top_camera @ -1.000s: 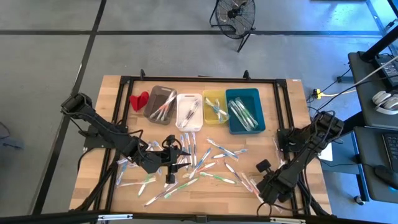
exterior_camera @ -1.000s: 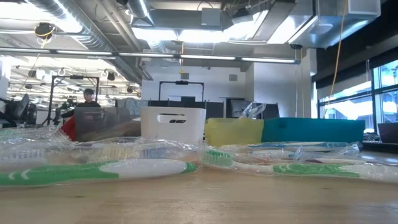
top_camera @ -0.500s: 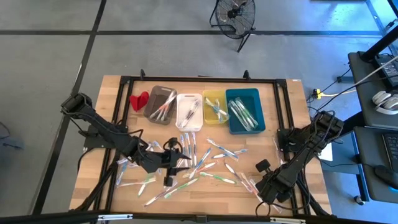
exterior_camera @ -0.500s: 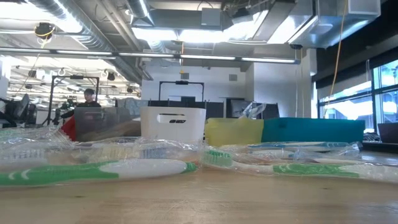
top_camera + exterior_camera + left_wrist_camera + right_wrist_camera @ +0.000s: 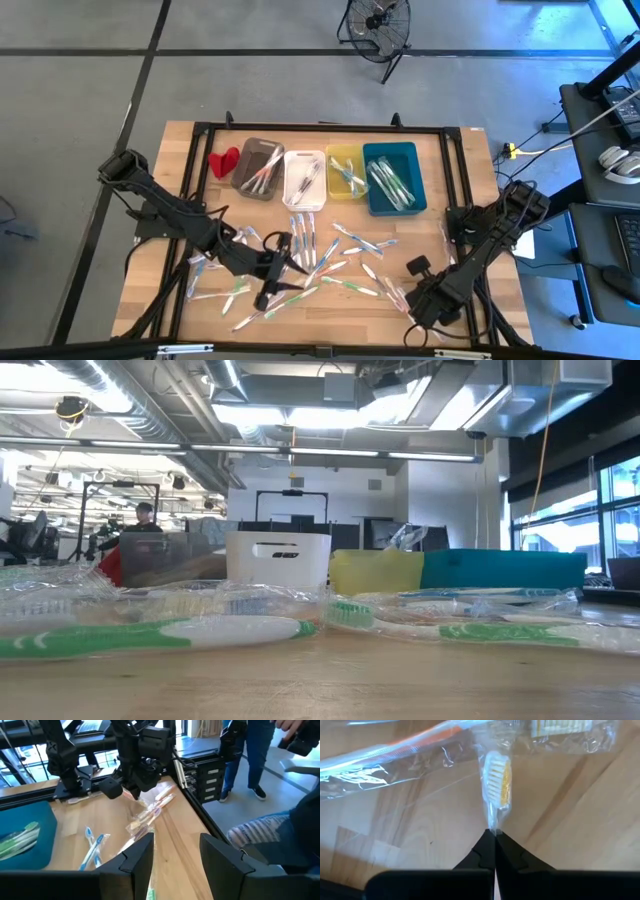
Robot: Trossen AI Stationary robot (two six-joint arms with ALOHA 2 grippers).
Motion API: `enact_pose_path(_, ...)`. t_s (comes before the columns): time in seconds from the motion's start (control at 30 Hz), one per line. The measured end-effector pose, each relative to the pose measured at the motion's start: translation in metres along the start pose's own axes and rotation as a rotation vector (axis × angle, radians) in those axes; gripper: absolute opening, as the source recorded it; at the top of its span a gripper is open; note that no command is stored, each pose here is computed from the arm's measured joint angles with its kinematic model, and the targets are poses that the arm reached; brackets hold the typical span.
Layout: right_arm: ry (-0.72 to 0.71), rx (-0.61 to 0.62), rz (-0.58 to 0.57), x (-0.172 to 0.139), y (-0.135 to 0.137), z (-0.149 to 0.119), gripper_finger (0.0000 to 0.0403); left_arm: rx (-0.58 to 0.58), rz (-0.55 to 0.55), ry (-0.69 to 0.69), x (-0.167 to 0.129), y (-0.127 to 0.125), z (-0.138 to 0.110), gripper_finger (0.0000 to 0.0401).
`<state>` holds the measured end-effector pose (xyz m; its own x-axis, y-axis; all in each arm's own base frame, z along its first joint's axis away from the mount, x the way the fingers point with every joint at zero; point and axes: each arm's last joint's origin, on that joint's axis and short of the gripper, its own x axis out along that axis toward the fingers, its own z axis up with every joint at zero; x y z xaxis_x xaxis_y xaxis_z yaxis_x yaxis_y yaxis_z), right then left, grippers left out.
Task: Pick & Place Toothbrushes
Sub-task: Put the orange toothbrush into the black bin
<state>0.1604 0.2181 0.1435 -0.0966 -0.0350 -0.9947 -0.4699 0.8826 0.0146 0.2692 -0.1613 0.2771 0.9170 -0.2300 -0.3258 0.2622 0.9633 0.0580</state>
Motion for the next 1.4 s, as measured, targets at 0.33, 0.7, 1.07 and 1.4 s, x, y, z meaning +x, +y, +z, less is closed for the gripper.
enact_pose_path(0.33, 0.030, 0.009, -0.004, -0.011, -0.001, 0.002, 0.0002, 0.000, 0.000, 0.000, 0.000, 0.000, 0.000, 0.0155)
enact_pose_path(0.7, 0.061, 0.012, 0.005, -0.051, 0.006, 0.009, 0.0001, 0.000, 0.001, 0.000, 0.000, 0.000, 0.000, 0.0155)
enact_pose_path(1.07, -0.088, 0.158, -0.079, -0.109, 0.004, 0.026, 0.0000, -0.001, 0.001, 0.000, 0.000, 0.000, 0.000, 0.0155)
enact_pose_path(1.4, -0.340, 0.201, -0.197, -0.138, -0.010, 0.048, 0.0000, 0.015, 0.028, 0.000, 0.000, 0.001, 0.000, 0.0155)
